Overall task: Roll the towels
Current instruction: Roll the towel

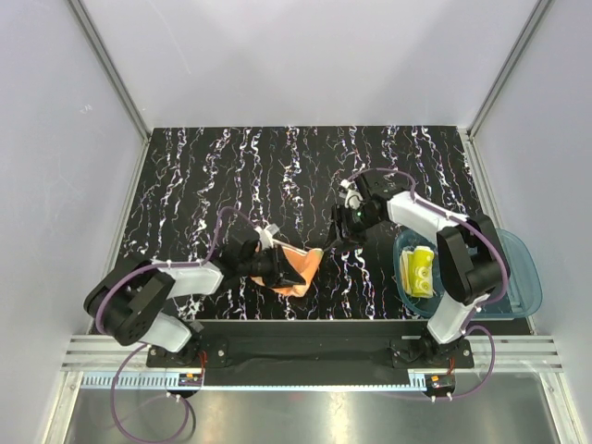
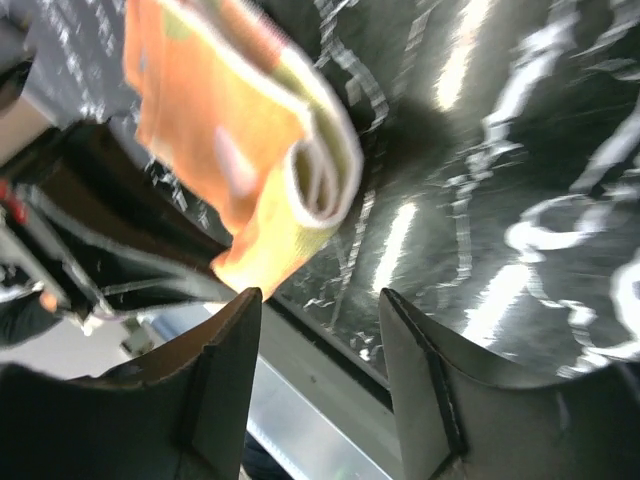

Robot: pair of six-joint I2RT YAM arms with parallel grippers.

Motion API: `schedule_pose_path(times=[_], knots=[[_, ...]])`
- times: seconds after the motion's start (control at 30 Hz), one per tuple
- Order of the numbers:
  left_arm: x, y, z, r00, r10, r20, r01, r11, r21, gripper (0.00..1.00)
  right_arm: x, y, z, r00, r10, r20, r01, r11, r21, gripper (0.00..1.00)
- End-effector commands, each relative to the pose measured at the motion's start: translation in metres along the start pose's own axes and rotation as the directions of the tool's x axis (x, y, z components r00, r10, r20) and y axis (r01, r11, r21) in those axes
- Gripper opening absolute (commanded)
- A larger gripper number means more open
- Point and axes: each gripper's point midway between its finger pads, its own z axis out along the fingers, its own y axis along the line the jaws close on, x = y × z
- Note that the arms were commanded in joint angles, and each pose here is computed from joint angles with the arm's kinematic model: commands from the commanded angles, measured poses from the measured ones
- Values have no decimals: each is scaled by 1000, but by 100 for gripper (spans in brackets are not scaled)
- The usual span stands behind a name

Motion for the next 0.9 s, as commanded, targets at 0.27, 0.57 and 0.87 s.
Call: schedule_pose_path(times=[0.27, 0.57, 0.87], knots=[[-9, -20, -18, 969, -240, -59, 246, 925, 289, 6, 19, 43, 28, 997, -80, 4, 79, 973, -219, 64], [-9, 4, -20, 923, -381, -52, 378, 872, 310, 5, 29, 35, 57, 997, -71, -36, 61, 971, -229, 66], [-8, 14, -18, 895, -443, -60, 436, 837, 330, 5, 34, 27, 75, 997, -56, -54, 42, 969, -244, 66]])
